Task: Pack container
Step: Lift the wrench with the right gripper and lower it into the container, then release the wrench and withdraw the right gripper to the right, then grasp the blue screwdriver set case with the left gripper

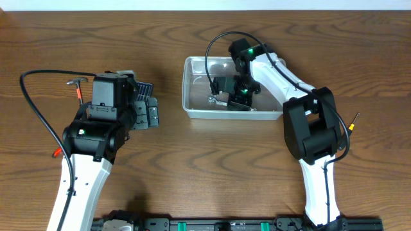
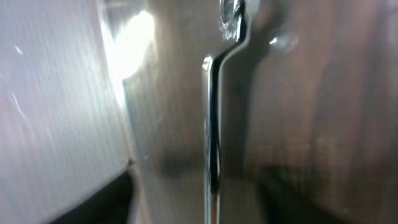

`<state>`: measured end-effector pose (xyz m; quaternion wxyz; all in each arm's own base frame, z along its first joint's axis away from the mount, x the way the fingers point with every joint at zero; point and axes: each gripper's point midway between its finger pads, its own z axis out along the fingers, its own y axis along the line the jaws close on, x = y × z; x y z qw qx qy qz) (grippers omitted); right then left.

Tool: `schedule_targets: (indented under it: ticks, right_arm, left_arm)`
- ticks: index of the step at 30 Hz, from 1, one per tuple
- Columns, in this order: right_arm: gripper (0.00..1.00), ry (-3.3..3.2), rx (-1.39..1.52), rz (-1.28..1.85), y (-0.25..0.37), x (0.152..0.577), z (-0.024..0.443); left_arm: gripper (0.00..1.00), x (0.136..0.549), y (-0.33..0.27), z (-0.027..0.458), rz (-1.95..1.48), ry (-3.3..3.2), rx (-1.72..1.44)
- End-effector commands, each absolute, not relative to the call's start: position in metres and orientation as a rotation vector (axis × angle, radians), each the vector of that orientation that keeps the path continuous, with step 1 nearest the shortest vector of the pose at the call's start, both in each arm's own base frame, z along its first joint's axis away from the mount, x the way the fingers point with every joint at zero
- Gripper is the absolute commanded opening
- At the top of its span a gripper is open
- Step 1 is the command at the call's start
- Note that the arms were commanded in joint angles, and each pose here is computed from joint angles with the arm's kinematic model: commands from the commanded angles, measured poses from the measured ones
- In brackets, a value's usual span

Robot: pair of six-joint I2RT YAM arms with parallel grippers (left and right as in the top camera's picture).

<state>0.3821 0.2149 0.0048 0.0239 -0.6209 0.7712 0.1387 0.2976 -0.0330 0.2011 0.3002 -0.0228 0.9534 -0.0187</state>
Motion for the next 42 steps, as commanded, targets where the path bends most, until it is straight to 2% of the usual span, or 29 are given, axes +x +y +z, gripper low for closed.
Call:
schedule_targets:
  ticks: [1, 4, 7, 13, 19, 23, 27, 32, 36, 42]
  right_arm:
    - [0.99, 2.406, -1.915, 0.416, 0.217, 0.38, 0.003]
    - [0.99, 2.389, -1.835, 0.364, 0.22, 0.392, 0.031]
    - [0.99, 2.437, -1.631, 0.232, 0.211, 0.416, 0.072]
    - [0.99, 2.474, -1.007, -0.09, 0.144, 0.463, 0.2]
    - [0.99, 2.477, -0.235, -0.07, 0.039, 0.46, 0.283]
    - [0.99, 2.541, 0.27, -0.069, -0.054, 0.432, 0.283]
    - [0.99, 2.598, 0.502, -0.002, -0.11, 0.406, 0.265]
    - [0.99, 2.617, 0.647, 0.013, -0.145, 0.385, 0.252]
    - [0.99, 2.631, 0.63, 0.0, -0.15, 0.381, 0.251]
    - [0.99, 2.639, 0.621, 0.0, -0.149, 0.38, 0.25]
  left_arm:
    - [0.98, 0.3, -0.032, 0.207, -0.041, 2.517, -0.06]
    - [0.98, 0.299, -0.032, 0.207, -0.04, 2.523, -0.06]
    - [0.98, 0.297, -0.032, 0.206, -0.037, 2.531, -0.056]
    - [0.98, 0.29, -0.031, 0.216, -0.021, 2.548, -0.016]
    - [0.98, 0.309, -0.006, 0.272, 0.156, 2.51, -0.041]
    - [0.98, 0.336, 0.016, 0.256, 0.234, 2.631, -0.037]
    - [0.98, 0.363, 0.043, 0.201, 0.276, 2.777, -0.118]
    - [0.99, 0.38, 0.042, 0.136, 0.251, 2.951, 0.092]
    - [0.98, 0.387, 0.028, 0.092, 0.15, 3.046, 0.186]
    - [0.98, 0.397, 0.01, 0.068, -0.016, 3.046, 0.293]
